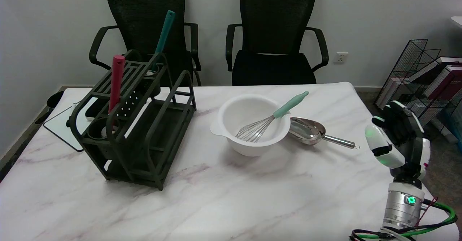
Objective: Pick up the whisk.
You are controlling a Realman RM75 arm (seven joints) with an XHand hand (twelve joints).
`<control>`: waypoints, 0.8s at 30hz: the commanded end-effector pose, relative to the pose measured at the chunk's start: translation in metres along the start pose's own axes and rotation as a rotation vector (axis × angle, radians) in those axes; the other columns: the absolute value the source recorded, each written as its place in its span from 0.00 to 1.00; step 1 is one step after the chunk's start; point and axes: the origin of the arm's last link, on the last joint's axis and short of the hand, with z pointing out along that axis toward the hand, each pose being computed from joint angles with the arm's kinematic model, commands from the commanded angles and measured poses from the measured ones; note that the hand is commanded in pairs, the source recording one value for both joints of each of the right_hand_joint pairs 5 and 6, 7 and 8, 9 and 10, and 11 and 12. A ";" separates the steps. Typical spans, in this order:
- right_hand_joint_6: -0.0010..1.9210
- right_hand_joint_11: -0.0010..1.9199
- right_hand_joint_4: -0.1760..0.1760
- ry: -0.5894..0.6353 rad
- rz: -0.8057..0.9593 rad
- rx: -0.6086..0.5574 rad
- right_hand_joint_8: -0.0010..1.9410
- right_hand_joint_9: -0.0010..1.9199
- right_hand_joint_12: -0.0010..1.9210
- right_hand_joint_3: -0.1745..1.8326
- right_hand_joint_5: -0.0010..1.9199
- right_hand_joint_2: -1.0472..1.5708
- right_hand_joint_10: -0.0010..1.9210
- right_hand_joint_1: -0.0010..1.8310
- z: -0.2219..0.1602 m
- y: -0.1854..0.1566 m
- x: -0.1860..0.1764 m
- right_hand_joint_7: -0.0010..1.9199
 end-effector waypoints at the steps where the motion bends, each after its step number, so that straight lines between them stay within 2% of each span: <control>1: 0.28 0.37 0.50 -0.035 0.048 -0.101 0.31 0.30 0.37 0.48 0.28 0.49 0.30 0.52 -0.010 0.023 0.001 0.31; 7: 0.29 0.37 0.50 -0.062 0.101 -0.167 0.31 0.30 0.37 0.48 0.29 0.50 0.30 0.50 -0.016 0.031 -0.006 0.32; 13: 0.27 0.36 0.50 -0.077 0.158 -0.216 0.31 0.30 0.36 0.49 0.27 0.48 0.30 0.50 -0.002 0.047 -0.009 0.31; 21: 0.21 0.33 0.50 -0.129 0.447 -0.276 0.29 0.29 0.33 0.51 0.21 0.45 0.29 0.50 0.031 0.060 -0.032 0.30; 24: 0.12 0.31 0.50 -0.131 0.577 -0.304 0.26 0.27 0.31 0.53 0.12 0.41 0.27 0.50 0.040 0.063 -0.041 0.27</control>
